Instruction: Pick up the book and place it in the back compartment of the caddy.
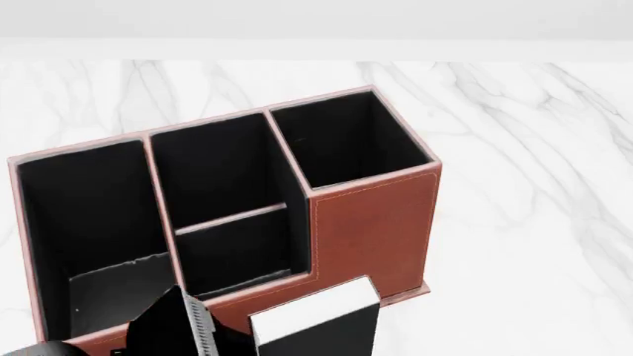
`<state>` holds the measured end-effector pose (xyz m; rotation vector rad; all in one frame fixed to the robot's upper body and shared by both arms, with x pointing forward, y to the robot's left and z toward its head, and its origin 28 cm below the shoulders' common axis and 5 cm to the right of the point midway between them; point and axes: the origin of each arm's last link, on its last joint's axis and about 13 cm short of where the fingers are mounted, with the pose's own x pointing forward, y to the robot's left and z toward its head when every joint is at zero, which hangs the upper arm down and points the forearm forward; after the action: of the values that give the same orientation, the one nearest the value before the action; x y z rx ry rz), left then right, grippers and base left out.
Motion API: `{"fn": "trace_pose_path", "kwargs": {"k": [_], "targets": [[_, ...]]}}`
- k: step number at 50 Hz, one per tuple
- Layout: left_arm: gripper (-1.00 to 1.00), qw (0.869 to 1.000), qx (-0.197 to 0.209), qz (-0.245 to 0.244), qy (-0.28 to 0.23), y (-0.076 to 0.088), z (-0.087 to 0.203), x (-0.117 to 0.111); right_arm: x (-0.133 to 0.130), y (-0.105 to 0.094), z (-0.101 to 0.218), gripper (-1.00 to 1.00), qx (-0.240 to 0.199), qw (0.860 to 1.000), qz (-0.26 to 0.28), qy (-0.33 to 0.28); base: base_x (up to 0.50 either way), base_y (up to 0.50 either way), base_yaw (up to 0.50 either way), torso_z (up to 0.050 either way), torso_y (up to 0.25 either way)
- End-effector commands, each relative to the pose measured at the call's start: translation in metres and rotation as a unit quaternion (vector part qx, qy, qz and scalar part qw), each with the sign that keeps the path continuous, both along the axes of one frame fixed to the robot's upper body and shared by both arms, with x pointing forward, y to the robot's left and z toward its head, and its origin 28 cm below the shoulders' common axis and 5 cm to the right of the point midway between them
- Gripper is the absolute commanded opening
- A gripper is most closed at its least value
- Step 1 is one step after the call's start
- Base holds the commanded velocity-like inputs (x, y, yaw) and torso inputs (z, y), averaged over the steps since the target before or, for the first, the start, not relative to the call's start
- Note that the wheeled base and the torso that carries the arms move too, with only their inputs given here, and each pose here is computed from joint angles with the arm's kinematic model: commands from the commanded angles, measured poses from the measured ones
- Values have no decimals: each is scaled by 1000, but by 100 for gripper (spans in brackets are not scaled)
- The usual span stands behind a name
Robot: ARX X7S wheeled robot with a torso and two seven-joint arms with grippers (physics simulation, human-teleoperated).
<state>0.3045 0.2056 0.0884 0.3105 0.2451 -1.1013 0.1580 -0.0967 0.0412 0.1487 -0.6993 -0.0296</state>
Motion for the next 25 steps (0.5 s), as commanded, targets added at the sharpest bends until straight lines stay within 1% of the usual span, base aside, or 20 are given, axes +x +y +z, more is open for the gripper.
{"fn": "trace_pose_path", "kwargs": {"k": [1,8,14,23,25], "targets": [[-100,999,-40,24,-22,10,30,-5,1,1,-1,100,-3,1000,2,4,0,0,0,0,0],[-100,998,-48,42,-25,21,43,-3,1,1,-2,100,-3,1000,2,4,0,0,0,0,1],[-100,997,-52,48,-31,28,59,-8,1,1,-2,100,-4,1000,2,5,0,0,0,0,0],[-100,996,-35,67,-40,32,71,-6,2,2,-2,100,-5,1000,3,6,0,0,0,0,1],[-100,996,-41,67,-42,33,75,-7,1,2,-3,100,-6,1000,4,6,0,0,0,0,5]]}}
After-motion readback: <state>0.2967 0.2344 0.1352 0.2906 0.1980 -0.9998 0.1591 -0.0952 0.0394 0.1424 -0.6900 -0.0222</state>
